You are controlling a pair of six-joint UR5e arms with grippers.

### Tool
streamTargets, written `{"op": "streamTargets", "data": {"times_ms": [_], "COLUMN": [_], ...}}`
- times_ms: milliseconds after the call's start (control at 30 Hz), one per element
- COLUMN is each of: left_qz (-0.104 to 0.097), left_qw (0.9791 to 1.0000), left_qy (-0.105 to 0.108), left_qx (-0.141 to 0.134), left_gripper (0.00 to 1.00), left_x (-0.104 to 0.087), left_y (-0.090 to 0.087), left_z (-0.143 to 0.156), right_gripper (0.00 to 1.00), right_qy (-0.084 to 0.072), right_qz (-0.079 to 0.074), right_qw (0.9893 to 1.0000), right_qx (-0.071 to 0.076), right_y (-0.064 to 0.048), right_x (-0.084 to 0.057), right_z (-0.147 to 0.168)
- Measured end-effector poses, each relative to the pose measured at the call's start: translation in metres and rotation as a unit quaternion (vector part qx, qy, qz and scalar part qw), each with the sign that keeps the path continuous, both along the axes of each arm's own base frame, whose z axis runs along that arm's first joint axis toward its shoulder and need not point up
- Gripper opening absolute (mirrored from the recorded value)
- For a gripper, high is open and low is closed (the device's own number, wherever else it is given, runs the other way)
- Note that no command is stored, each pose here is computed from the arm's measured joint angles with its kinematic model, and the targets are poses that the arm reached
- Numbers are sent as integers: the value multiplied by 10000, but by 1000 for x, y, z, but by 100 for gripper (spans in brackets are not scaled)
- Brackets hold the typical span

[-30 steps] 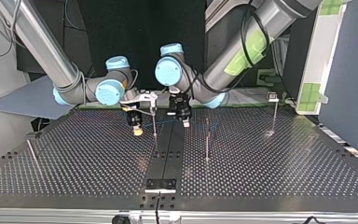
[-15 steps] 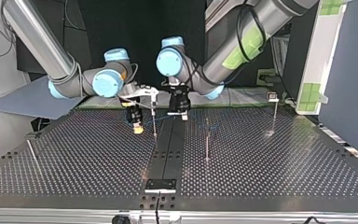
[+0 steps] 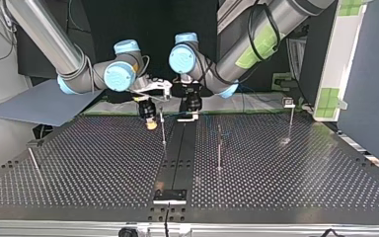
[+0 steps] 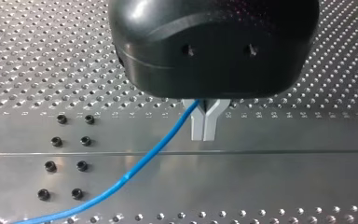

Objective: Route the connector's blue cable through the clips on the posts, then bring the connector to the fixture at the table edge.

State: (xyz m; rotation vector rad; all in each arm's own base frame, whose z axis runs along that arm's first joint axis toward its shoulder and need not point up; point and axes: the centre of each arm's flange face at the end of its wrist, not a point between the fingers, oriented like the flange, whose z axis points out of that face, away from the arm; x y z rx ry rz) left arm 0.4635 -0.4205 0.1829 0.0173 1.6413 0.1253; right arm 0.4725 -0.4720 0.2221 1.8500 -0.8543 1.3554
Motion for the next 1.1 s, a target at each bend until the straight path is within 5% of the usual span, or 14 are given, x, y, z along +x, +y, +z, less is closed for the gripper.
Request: {"op": "streamTargets", "data": {"times_ms": [300, 500, 800, 1100], "left_qz": [-107, -205, -301, -304], "left_qw": [9999, 9995, 9987, 9986], "left_qy": [108, 212, 397, 412], "left_qx": [46, 88, 80, 89], "left_gripper": [0, 0, 0, 0], "left_x": [-11, -20, -25, -29], "left_y": [2, 2, -4, -8], "left_z": [-14, -27, -65, -73], "right_gripper": [0, 0, 0, 0], "right_qy": [126, 37, -29, 5], "right_qz": [66, 80, 77, 33], "right_qw": [9997, 9998, 9999, 9997], "right_qx": [180, 151, 146, 255], "right_y": [23, 35, 43, 52], "right_x": [-4, -7, -12, -22], "right_z": [-22, -16, -5, -21]}}
